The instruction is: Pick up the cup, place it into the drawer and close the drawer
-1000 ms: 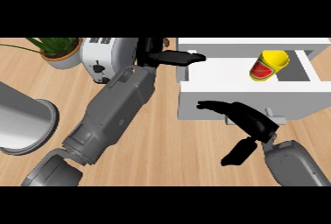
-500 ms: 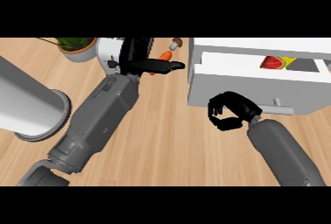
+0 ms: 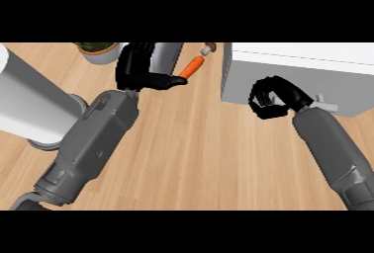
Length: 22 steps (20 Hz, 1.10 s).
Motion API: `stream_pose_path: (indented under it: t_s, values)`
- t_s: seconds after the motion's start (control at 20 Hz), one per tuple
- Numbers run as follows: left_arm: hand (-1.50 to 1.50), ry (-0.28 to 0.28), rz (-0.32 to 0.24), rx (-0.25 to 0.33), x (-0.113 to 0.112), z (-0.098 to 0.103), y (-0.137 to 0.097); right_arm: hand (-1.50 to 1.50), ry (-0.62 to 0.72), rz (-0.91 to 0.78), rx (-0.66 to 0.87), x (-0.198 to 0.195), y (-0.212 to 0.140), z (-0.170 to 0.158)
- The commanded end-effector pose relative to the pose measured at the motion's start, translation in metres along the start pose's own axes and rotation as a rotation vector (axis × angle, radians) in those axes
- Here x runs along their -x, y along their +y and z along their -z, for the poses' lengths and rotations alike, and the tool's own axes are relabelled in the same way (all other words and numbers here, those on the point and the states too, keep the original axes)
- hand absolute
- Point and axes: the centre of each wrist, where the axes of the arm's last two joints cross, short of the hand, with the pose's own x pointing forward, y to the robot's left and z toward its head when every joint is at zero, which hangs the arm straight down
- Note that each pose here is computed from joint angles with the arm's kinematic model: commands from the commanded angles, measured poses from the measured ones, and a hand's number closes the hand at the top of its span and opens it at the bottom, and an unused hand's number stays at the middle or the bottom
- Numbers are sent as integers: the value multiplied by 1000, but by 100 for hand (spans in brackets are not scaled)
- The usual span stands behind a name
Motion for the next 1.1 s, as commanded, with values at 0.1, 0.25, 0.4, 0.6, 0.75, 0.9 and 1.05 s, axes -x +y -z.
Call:
stream_pose_path:
  t_s: [0.1,0.25,0.4,0.6,0.75,0.9,1.05]
  values:
    - [-150,13,0,26,-3,-9,22,150,39,11,190,-18,-63,11]
    - [-150,11,-3,49,1,-13,14,150,37,37,208,-17,-80,4]
    - [-150,14,-18,46,0,-16,22,150,10,58,235,-20,-97,-2]
    - [-150,20,-16,74,2,-19,22,150,3,59,205,-21,-107,-9]
    - [-150,9,-28,69,-2,-16,22,150,-19,95,214,-27,-116,-10]
    - [-150,25,-37,70,0,-20,26,150,-25,110,211,-24,-118,-15]
    - [-150,29,-44,71,3,-24,27,150,-22,126,205,-20,-119,-20]
